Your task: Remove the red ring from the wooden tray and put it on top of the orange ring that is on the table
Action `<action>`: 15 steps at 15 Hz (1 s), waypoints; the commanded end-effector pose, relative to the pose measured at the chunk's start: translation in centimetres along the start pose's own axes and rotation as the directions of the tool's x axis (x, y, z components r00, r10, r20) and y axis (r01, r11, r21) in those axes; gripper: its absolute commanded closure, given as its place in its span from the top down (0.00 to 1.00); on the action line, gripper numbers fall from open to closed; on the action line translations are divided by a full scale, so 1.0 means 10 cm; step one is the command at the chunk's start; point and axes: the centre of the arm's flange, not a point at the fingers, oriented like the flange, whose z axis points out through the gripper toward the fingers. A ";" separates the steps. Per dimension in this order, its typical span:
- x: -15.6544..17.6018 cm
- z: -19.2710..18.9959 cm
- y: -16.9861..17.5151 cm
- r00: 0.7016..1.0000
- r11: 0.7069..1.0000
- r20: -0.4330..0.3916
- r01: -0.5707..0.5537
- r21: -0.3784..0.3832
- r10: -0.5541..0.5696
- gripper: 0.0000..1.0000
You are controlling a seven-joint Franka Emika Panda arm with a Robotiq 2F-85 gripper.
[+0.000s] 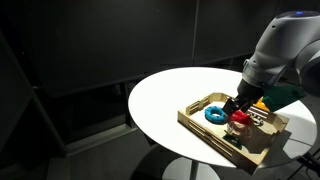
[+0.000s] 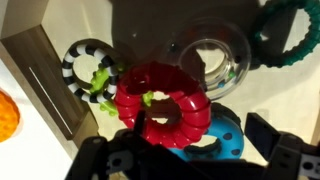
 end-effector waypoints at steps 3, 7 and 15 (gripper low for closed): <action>0.10 0.12 -0.01 1.000 1.000 -0.015 -0.016 -0.020 0.016 1.00; 0.05 0.16 -0.05 1.000 1.000 0.005 -0.016 -0.022 0.016 0.73; 0.18 0.01 -0.05 0.999 0.999 -0.005 -0.043 -0.015 0.043 0.09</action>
